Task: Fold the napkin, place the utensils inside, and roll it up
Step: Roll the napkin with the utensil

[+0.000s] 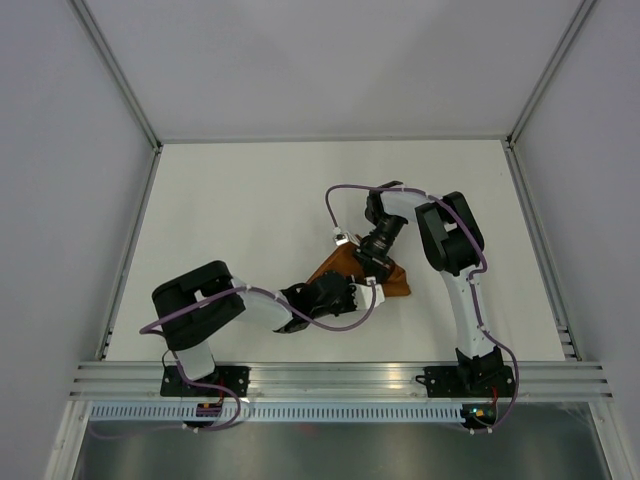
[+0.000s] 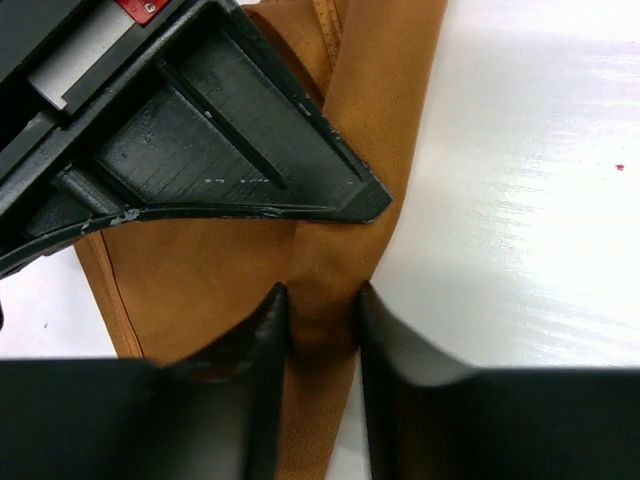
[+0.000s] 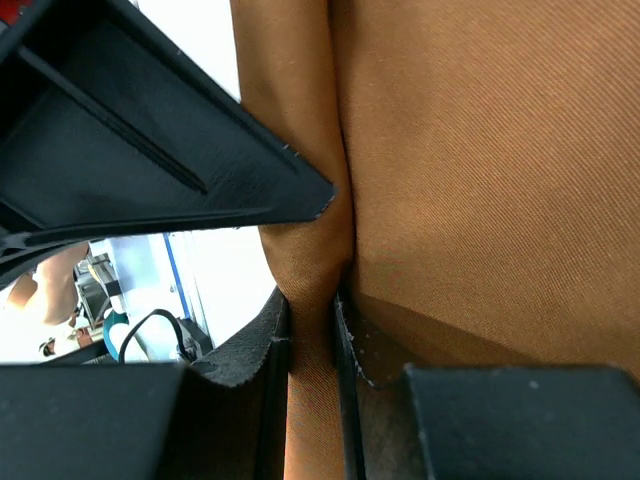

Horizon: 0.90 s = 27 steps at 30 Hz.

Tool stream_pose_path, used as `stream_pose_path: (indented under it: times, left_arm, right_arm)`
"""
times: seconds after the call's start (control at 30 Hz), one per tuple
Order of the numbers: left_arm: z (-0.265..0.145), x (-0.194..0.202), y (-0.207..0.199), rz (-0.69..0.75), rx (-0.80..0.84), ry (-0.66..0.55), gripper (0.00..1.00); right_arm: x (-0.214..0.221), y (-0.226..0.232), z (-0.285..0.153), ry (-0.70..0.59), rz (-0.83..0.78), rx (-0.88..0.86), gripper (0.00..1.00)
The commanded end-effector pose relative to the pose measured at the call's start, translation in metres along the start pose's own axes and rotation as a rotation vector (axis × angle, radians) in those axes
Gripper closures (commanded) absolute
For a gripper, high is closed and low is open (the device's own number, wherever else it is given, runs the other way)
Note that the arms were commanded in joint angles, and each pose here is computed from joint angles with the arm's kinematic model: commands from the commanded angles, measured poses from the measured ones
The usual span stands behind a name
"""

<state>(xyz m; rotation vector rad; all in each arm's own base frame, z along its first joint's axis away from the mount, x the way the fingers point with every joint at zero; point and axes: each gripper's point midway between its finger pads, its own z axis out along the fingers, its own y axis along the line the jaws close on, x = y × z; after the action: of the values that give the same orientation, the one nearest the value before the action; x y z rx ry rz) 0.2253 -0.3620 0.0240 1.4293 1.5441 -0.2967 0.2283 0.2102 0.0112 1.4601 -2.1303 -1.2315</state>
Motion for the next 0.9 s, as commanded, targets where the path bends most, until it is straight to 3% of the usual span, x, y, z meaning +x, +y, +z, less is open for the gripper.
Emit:
stream_pose_path:
  times: [0.0, 0.07, 0.17, 0.2, 0.4, 0.63, 0.8, 0.87]
  left_arm:
    - [0.004, 0.020, -0.006, 0.015, 0.059, 0.072, 0.74]
    - [0.005, 0.023, -0.010, 0.001, 0.091, 0.081, 0.80]
    - [0.007, 0.025, -0.018, -0.019, 0.150, 0.095, 0.92]
    - [0.007, 0.024, -0.021, -0.028, 0.174, 0.088, 0.98]
    - [0.004, 0.028, -0.035, -0.119, 0.307, 0.095, 0.98]
    - [0.003, 0.027, -0.038, -0.298, 0.452, 0.108, 0.98]
    - [0.002, 0.030, -0.042, -0.416, 0.555, 0.116, 0.98]
    - [0.003, 0.031, -0.041, -0.469, 0.573, 0.121, 0.98]
  right_arm:
    - [0.014, -0.063, 0.007, 0.081, -0.125, 0.144, 1.00]
    - [0.013, -0.063, 0.008, 0.078, -0.127, 0.142, 0.99]
    - [0.011, -0.059, 0.007, 0.068, -0.127, 0.138, 0.86]
    - [0.009, -0.057, 0.005, 0.060, -0.132, 0.139, 0.76]
    - [-0.014, -0.033, -0.025, -0.025, -0.181, 0.198, 0.55]
    - [-0.041, -0.013, -0.083, -0.213, -0.195, 0.348, 0.51]
    - [-0.041, -0.013, -0.136, -0.405, -0.197, 0.578, 0.51]
    - [-0.044, -0.002, -0.158, -0.469, -0.274, 0.680, 0.52]
